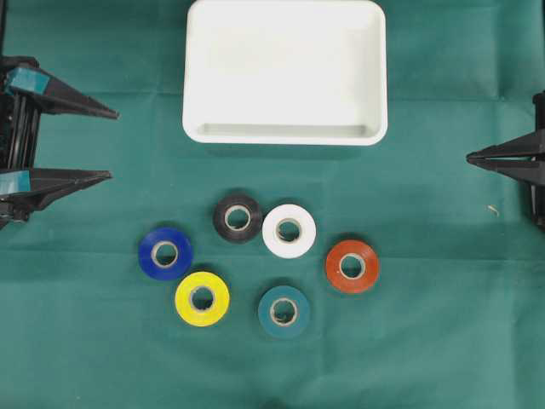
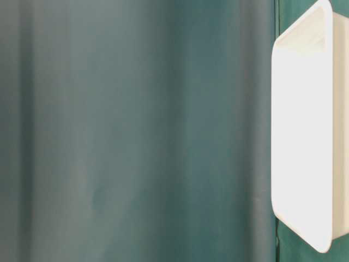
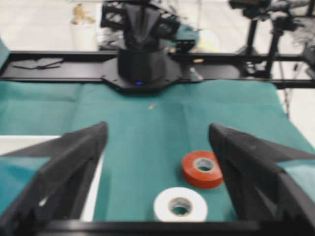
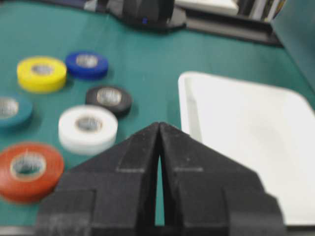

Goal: Put the tape into the white case with the left arm.

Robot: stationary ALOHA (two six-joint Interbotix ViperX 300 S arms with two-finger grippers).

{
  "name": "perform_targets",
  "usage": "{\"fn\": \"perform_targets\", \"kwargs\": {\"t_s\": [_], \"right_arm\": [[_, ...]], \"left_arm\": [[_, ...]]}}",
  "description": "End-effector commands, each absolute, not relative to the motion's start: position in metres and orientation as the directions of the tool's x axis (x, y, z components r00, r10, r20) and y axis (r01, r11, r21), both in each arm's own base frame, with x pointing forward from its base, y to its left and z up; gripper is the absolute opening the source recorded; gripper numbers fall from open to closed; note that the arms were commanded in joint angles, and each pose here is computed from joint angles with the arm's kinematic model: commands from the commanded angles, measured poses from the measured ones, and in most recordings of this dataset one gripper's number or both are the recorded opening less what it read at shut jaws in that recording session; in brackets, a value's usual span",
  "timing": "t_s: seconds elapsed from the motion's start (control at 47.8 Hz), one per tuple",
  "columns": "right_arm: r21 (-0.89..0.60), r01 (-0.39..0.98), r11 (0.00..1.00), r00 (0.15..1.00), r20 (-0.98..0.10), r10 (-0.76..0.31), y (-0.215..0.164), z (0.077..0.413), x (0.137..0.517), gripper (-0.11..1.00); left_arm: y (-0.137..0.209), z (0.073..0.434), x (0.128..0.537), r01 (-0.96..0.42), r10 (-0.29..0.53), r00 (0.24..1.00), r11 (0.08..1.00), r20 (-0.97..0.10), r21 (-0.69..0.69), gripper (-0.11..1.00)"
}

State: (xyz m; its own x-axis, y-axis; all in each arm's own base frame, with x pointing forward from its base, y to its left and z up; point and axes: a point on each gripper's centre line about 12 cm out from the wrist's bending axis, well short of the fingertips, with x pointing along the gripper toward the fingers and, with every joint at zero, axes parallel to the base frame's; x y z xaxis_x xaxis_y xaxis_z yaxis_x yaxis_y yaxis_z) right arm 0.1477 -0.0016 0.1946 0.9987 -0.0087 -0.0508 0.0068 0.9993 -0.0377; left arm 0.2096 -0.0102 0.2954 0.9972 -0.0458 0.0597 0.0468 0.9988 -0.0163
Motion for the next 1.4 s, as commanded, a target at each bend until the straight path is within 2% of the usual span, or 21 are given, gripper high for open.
{"fn": "perform_targets", "kwargs": {"t_s": [0.0,0.167,0.397,1.066,1.38], "right_arm": [[-0.056,0.001,0.998,0.997,-0.08,-0.005,-0.001,0.19,0.148,-0.09],[-0.076,-0.008,0.997,0.983,-0.184,-0.007,-0.001,0.172,0.144,-0.09],[-0.076,-0.007,0.997,0.964,-0.264,-0.013,-0.002,0.161,0.141,-0.09],[-0.081,-0.011,0.997,0.962,-0.272,-0.012,-0.002,0.153,0.137,-0.09],[-0.144,-0.036,0.989,0.968,-0.249,-0.001,-0.001,0.146,0.133,-0.09]], "left_arm": [[-0.013,0.306,0.212,0.058,-0.056,0.995,0.998,0.078,-0.018,1.0],[-0.013,0.307,0.22,0.058,-0.058,0.998,0.998,0.023,-0.018,1.0],[-0.015,0.297,0.241,0.057,-0.059,0.994,0.998,-0.092,-0.018,1.0],[-0.021,0.26,0.299,0.063,-0.065,0.937,0.998,-0.343,-0.015,1.0],[-0.022,0.262,0.307,0.065,-0.066,0.937,0.998,-0.344,-0.014,1.0]]}}
